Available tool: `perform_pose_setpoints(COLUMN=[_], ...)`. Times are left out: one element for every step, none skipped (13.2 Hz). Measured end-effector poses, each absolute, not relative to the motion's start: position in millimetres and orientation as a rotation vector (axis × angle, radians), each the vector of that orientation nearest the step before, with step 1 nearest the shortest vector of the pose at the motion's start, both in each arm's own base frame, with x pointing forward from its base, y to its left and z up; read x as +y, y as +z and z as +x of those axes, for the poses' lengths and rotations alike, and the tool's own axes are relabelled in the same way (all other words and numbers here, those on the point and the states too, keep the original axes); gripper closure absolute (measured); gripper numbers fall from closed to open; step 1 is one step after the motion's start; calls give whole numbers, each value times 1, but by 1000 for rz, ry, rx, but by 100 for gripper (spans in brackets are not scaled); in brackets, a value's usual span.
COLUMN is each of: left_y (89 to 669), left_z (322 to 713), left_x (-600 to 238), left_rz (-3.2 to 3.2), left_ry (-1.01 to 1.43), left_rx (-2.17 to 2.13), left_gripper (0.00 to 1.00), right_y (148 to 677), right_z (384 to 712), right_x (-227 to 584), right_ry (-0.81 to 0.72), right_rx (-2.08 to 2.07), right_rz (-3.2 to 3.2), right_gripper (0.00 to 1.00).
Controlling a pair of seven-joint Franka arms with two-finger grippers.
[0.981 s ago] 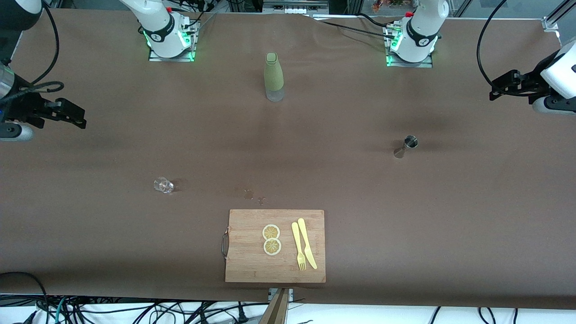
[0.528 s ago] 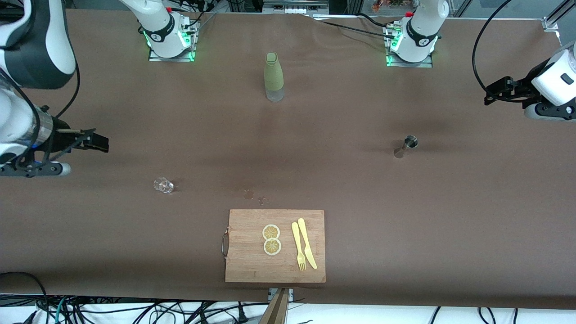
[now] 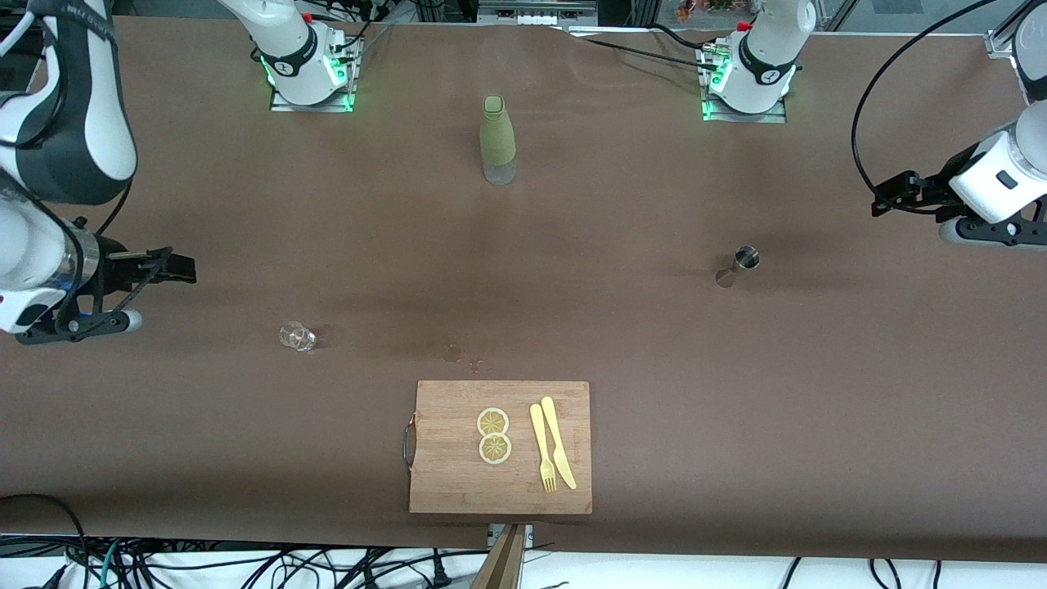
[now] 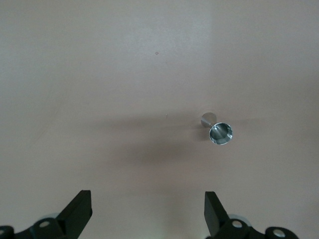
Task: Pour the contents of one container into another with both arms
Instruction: 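Move the right gripper to the glass beaker while the left gripper approaches the jigger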
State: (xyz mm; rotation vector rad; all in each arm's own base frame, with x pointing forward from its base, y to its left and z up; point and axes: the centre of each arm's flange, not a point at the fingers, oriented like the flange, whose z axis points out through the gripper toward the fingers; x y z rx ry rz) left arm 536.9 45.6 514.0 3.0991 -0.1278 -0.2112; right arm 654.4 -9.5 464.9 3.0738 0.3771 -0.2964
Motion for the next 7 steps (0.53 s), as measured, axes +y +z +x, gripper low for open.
perform_pose_setpoints(left_y=[508,503,496,489,481,470,459], left_z=[539,540,542,544,546,548,550], left_x=[54,63,71,79,86,95,104], left_rz=[3076,3054,3027,2996,2963,2925,2884], left_ry=[-204,-199,-195,-192,-193,-189,-183], left_rx=[-164,-202,-239,-283,-336,-396,-453], left_gripper=[0,0,0,0,0,0,0], right_y=[453,441,430,420,408,393,376], right_z=[660,666,671,675,679,684,688], right_x=[-23,-34,-41,-45,-50,-55,-62], right_ry=[-280,-257,-231,-203,-165,-110,-51], right_rx=[502,624,726,799,870,960,1052], right_rz=[3068,3062,3069,3096,3130,3161,3194], right_gripper=[0,0,0,0,0,0,0])
